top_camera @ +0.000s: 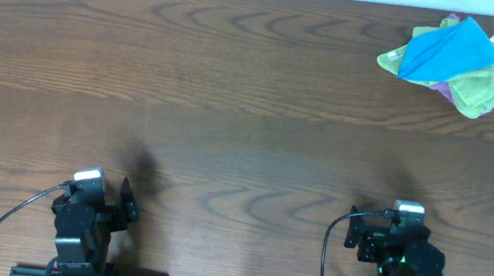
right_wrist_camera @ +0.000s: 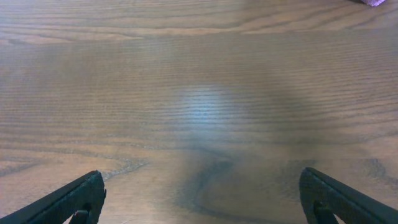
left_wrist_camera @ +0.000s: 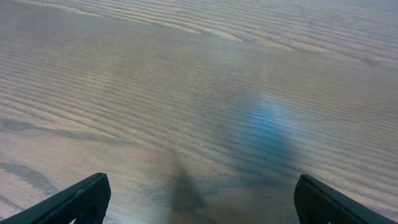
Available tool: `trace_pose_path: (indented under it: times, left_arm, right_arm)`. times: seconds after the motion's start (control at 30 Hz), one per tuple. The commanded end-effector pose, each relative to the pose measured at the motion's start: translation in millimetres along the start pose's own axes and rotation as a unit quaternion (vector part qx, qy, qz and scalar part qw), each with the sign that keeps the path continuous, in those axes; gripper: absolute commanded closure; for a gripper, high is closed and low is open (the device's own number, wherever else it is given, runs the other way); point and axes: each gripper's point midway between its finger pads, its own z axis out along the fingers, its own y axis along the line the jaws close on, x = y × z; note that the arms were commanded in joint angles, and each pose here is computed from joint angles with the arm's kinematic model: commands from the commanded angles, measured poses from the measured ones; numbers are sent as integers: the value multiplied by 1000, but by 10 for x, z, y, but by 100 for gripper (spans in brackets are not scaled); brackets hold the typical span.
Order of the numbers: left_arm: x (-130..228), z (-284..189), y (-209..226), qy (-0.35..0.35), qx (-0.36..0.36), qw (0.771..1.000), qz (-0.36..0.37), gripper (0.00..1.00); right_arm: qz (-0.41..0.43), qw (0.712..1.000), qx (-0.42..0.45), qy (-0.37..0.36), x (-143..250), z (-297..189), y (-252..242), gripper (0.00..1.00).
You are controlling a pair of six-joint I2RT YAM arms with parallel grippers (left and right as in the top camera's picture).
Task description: Fold the cloth
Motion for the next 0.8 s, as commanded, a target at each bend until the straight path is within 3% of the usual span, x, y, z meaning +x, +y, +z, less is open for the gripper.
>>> trace_pose_path:
  times: [0.0,0.43,0.77]
  left_arm:
    - [30,13,20,2,-5,1000,3,5]
    - [30,13,20,2,-5,1000,3,5]
    - [30,13,20,2,-5,1000,3,5]
  right_arm:
    - [-4,1000,3,3,41,21,-19,1]
    - [13,1000,4,4,-67,-36,-13,1]
    - [49,994,54,86,-734,-155,-163,1]
